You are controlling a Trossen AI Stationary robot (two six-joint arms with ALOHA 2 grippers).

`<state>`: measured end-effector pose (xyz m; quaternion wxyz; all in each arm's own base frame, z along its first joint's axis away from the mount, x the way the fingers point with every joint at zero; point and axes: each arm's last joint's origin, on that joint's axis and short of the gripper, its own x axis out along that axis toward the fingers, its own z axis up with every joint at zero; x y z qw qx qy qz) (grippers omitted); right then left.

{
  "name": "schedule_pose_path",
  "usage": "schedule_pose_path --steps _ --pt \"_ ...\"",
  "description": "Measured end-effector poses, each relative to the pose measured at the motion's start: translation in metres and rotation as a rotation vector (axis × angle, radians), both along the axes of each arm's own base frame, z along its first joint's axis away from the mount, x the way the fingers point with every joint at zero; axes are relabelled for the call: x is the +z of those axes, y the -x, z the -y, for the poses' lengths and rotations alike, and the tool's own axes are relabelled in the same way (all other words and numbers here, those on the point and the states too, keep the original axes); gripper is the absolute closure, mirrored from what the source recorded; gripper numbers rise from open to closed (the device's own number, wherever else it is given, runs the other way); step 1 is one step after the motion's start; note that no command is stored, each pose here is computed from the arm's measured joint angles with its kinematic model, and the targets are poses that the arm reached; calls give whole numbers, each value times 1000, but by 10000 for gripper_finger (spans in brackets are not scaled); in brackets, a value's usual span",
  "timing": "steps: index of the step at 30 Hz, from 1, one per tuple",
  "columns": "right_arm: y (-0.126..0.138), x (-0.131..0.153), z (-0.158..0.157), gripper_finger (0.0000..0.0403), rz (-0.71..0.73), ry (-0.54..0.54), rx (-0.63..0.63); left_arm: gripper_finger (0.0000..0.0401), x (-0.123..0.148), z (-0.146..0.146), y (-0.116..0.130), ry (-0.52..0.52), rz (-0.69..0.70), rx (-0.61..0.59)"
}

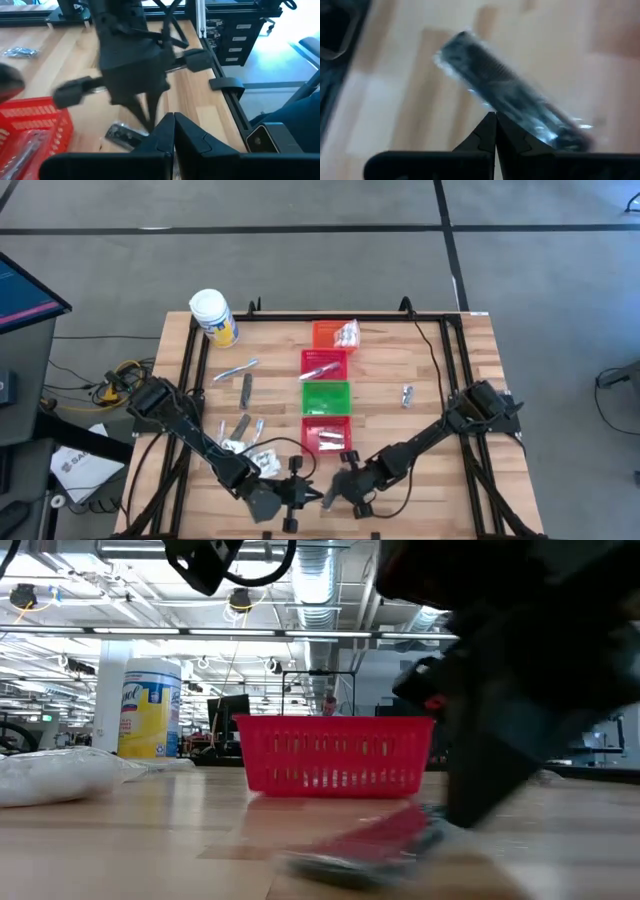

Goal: Pick & Place Travel size toiletries
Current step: Put the black comb into the green basket

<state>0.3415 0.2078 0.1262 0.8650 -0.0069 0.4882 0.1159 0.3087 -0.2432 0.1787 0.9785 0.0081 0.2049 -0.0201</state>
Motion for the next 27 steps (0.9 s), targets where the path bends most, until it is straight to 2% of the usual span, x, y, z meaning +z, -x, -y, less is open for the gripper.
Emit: schedule_pose_path --steps 5,12,15,18,22,27 --pt "-8 7 1 403 104 44 -125 401 -7 2 7 43 -33 17" --pt "-6 21 -15 403 159 110 -124 401 -10 12 20 52 -32 37" --pt "-2 26 -19 403 151 180 -152 401 -11 14 23 54 -31 51" --pt "2 32 -24 403 160 258 -169 401 -21 14 24 90 -91 81" --pt "13 34 -26 403 68 352 -107 401 -44 21 19 90 -140 102" --pt "30 29 -20 403 -116 440 -31 401 -49 28 13 115 -148 105"
